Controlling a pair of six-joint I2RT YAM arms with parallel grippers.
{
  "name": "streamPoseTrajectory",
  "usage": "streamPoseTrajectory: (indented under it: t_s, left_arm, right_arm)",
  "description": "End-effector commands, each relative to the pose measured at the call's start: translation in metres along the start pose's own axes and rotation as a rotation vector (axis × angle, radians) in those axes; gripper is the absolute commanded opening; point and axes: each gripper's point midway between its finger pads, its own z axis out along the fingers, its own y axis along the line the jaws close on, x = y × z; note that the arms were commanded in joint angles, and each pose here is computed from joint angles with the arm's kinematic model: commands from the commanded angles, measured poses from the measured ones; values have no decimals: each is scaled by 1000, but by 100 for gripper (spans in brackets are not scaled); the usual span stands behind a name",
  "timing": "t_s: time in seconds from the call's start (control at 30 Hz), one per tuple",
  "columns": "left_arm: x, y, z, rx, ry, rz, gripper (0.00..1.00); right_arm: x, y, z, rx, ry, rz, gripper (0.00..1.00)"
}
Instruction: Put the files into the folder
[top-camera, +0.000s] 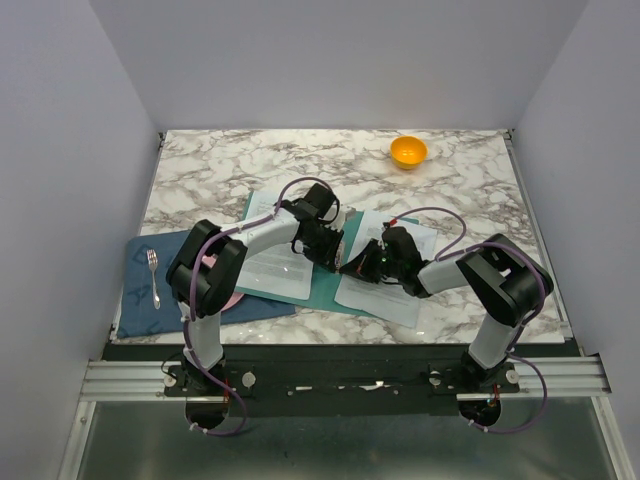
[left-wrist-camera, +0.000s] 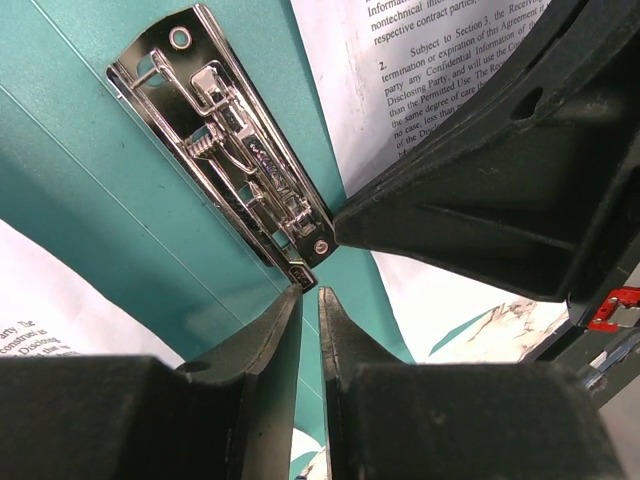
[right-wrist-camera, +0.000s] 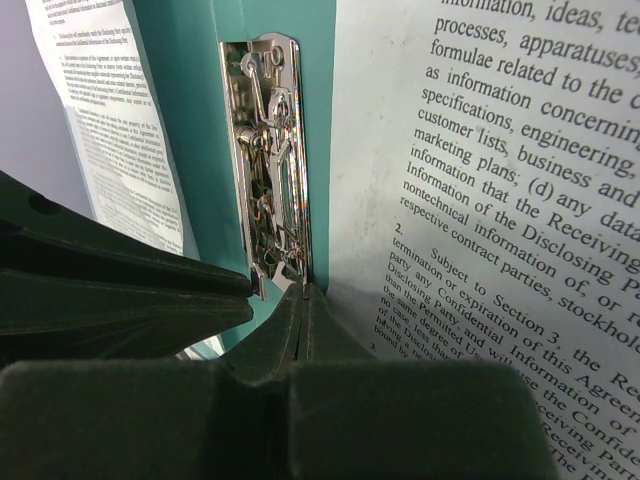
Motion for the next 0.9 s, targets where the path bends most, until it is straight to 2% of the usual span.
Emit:
streamPoseTrajectory:
  t_s: [0.0,0.47,0.87]
  left_arm:
    - [-3,-3,7,14,-4,-7,24]
    - [13,19,28,-55,43,-26,23]
    - [16,18,35,-48,59,-29,21]
  right_arm:
    - [45,-96,-16,325,118,27,0]
    - [46,-97,-16,324,119,23,0]
    - [47,-98,-14,328,128,23,0]
